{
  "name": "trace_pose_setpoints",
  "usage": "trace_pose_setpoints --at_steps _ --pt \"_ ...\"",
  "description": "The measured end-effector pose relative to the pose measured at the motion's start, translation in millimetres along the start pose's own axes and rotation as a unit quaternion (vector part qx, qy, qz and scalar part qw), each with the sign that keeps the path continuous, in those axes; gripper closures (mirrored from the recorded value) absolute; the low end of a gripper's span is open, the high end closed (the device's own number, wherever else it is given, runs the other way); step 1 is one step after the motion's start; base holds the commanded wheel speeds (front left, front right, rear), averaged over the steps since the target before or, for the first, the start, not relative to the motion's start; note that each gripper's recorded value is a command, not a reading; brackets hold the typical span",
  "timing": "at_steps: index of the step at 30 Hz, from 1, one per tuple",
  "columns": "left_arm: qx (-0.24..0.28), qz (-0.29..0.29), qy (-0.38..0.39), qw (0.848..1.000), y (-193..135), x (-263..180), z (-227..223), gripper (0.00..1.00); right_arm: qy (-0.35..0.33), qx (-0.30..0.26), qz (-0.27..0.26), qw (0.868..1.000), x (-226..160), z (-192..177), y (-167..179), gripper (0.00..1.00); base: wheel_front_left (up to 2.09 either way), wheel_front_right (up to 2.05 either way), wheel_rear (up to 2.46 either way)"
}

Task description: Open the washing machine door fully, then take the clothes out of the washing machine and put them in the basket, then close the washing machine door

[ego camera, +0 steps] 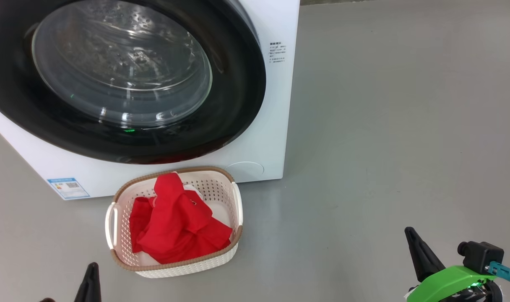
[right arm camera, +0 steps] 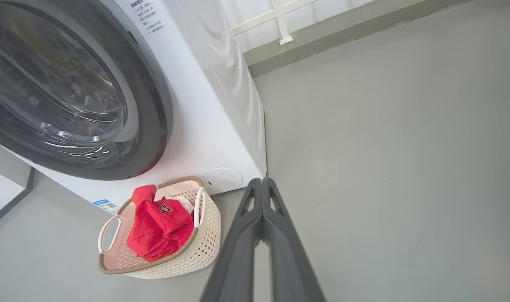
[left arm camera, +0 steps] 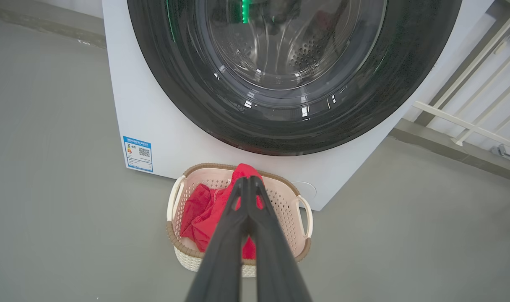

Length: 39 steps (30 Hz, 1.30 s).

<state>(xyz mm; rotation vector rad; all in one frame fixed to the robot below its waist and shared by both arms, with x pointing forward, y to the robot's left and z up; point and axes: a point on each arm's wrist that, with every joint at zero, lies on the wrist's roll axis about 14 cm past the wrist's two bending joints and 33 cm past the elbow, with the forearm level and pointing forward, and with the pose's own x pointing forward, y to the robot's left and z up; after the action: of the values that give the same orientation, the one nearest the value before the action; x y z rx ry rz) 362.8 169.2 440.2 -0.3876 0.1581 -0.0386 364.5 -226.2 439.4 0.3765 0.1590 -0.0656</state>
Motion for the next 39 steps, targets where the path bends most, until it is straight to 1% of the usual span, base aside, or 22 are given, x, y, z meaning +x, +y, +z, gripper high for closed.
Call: trace_pose_setpoints --at_steps 17,29,39 --pt "-0.093 0.019 0.0 0.995 6.3 -1.4 2.9 1.0 -0.006 0.092 -0.008 0.996 3.6 6.4 4.0 1.0 0.0 0.0 0.0" --pt "-0.158 0.026 -0.003 0.987 8.1 0.7 8.0 1.0 -0.01 0.158 -0.009 0.987 5.8 11.1 7.4 1.0 0.0 0.0 0.0" --pt "-0.207 0.029 -0.007 0.978 9.1 1.8 12.0 1.0 -0.014 0.212 -0.009 0.977 7.3 14.9 9.8 1.0 0.0 0.0 0.0"
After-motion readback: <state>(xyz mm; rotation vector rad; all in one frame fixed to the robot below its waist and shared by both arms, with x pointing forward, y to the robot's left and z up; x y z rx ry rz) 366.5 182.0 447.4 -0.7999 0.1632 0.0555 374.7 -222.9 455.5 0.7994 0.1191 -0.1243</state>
